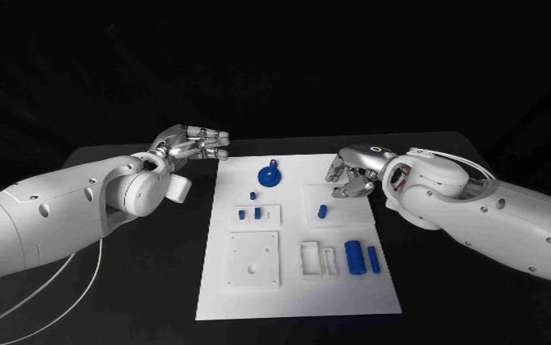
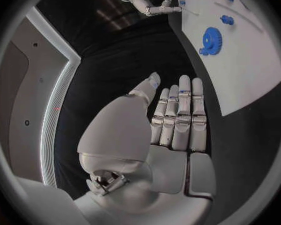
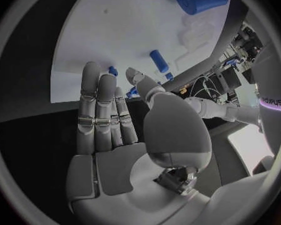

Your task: Assemble the parts on the task board

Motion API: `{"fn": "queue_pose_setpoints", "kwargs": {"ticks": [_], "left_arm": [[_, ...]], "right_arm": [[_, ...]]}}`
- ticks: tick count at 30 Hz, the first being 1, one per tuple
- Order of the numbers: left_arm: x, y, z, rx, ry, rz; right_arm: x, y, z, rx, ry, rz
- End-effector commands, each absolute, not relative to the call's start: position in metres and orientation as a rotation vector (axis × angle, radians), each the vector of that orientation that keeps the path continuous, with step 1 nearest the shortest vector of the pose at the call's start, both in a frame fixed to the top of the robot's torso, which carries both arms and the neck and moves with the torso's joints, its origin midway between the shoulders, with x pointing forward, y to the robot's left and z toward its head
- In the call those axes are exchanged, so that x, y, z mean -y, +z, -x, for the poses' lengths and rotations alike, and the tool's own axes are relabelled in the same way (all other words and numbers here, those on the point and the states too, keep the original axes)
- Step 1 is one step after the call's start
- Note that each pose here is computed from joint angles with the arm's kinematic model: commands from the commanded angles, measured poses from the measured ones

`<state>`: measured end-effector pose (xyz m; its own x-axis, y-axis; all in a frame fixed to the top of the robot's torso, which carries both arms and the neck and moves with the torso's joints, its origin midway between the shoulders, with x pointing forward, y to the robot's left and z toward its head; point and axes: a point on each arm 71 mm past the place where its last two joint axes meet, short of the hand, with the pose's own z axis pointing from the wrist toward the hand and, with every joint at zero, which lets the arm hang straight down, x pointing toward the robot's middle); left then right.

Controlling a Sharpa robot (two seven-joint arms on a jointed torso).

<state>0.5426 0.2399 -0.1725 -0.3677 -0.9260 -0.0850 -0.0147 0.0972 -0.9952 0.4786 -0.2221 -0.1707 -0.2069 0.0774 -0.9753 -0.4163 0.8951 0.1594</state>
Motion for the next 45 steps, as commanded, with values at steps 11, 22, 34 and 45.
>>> {"fn": "queue_pose_setpoints", "kwargs": {"ticks": [11,22,34,45], "left_arm": [[-0.232,-0.17,-0.54,-1.551,-1.464,0.942],[-0.231,-0.17,-0.539,-1.553,-1.467,0.94],[-0.232,-0.17,-0.539,-1.557,-1.465,0.938],[-0.233,-0.17,-0.539,-1.562,-1.462,0.934]], "right_arm": [[0.22,-0.179,-0.474,-1.712,0.357,0.323],[0.22,-0.189,-0.474,-1.736,0.36,0.32],[0.218,-0.191,-0.474,-1.731,0.368,0.321],[0.216,-0.192,-0.473,-1.711,0.347,0.325]]}}
